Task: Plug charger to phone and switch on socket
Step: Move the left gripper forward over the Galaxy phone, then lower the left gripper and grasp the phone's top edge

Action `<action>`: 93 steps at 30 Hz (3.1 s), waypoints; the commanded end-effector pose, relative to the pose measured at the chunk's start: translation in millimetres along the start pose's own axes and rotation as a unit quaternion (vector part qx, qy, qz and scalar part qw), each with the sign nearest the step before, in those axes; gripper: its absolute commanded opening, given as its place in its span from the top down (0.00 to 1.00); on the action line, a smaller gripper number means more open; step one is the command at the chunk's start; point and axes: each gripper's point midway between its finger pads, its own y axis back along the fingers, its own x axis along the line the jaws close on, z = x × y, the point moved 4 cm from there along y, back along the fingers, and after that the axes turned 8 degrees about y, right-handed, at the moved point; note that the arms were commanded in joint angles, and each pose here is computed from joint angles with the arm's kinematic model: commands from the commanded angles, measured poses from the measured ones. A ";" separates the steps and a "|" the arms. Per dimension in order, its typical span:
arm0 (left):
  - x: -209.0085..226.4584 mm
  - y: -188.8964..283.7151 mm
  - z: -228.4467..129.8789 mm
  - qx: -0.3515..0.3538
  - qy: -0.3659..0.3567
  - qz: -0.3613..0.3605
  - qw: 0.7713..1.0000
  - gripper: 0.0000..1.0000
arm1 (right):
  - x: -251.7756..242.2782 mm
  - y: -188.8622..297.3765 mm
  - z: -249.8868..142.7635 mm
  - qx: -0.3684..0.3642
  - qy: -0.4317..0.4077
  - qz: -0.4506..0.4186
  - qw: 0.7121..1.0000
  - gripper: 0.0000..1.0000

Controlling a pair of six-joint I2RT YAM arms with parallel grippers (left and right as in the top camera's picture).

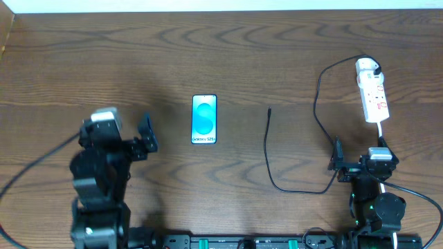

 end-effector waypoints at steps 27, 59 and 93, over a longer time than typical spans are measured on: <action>-61.0 -138.2 47.3 0.347 -0.069 0.034 0.935 0.02 | -1.2 0.2 -0.6 -0.001 0.006 -0.004 1.000 0.01; -86.0 -187.2 -74.4 0.504 -0.104 0.050 0.856 0.02 | -1.2 0.2 -0.6 -0.001 0.006 -0.004 1.000 0.01; -95.3 -199.5 -154.4 0.575 -0.071 0.090 0.810 0.02 | -1.2 0.2 -0.6 -0.001 0.006 -0.003 1.000 0.01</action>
